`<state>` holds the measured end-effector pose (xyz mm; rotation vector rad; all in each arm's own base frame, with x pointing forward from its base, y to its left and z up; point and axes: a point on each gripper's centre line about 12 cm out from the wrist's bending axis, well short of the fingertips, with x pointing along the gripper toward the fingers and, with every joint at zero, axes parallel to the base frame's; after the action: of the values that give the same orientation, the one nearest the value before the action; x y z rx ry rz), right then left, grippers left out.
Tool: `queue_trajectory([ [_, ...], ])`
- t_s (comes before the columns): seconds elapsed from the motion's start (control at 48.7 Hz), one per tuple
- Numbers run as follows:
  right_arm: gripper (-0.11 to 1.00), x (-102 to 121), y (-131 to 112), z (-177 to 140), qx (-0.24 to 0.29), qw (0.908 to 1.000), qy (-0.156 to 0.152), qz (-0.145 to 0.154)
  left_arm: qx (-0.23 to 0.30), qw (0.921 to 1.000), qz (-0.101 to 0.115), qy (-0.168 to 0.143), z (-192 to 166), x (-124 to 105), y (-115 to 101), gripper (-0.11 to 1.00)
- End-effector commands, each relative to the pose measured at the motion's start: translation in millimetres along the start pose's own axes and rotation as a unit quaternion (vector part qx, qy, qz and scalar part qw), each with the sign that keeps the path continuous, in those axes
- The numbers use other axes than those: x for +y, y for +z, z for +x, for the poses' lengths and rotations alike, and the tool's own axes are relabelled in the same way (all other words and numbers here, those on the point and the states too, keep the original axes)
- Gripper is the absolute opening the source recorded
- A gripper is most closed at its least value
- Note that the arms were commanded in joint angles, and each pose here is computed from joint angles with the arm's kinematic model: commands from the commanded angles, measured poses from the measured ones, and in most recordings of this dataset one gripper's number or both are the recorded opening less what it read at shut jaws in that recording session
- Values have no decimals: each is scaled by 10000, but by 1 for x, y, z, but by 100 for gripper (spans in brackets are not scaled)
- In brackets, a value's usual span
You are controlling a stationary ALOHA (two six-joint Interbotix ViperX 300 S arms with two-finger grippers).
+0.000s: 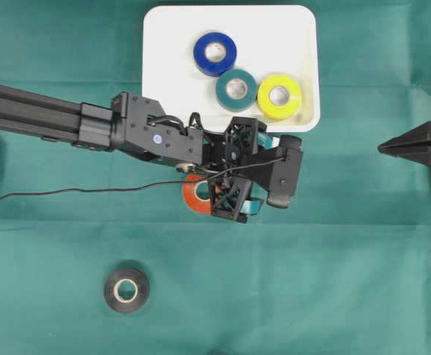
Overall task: Put the tape into the white case with the left arm.
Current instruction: 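Lower the left gripper and close it on the white tape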
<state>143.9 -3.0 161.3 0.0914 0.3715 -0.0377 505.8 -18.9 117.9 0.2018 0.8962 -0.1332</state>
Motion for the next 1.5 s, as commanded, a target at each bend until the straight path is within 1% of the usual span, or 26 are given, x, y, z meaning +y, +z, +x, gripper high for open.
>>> queue_trajectory([
  [0.0, -9, 0, 4, 0, -69, 10000, 1, -13, -227, 9997, -13, 76, -6, 7, 15, 89],
  [0.164, -9, 0, 4, 0, -69, 10000, 1, -5, -193, 9998, -37, 89, 2, 10, 13, 89],
  [0.329, -9, 0, 4, 0, -69, 10000, 1, -5, -99, 9999, -68, 94, 13, 13, 7, 88],
  [0.493, -9, 0, 4, 0, -69, 10000, 1, -5, -54, 9999, -69, 84, 18, 12, 4, 81],
  [0.616, -9, 0, 5, 0, -77, 10000, 2, -5, -69, 9999, -69, 87, 17, 13, 5, 71],
  [0.678, -9, 0, 4, 0, -69, 10000, 1, -5, -83, 9999, -61, 93, 16, 13, 6, 63],
  [0.719, -9, 0, 4, 0, -69, 10000, 1, -5, -98, 9999, -61, 96, 14, 13, 7, 56],
  [0.822, -9, 0, 5, 0, -77, 10000, 2, -5, -130, 9999, -62, 95, 11, 13, 9, 31],
  [0.842, -9, 0, 4, 0, -69, 10000, 1, -5, -130, 9999, -62, 95, 11, 13, 9, 29],
  [1.048, -9, 0, 4, 0, -69, 10000, 1, -5, -167, 9998, -48, 101, 6, 12, 12, 29],
  [1.151, -9, 0, 5, 0, -77, 10000, 2, -5, -215, 9997, -35, 100, -2, 12, 17, 29],
  [1.336, -9, 0, 4, 0, -69, 10000, 1, -5, -362, 9993, 78, 66, -45, 7, 42, 29],
  [1.479, -9, 0, 4, 0, -69, 10000, 8, -8, -505, 9986, 120, 95, -84, 9, 58, 29],
])
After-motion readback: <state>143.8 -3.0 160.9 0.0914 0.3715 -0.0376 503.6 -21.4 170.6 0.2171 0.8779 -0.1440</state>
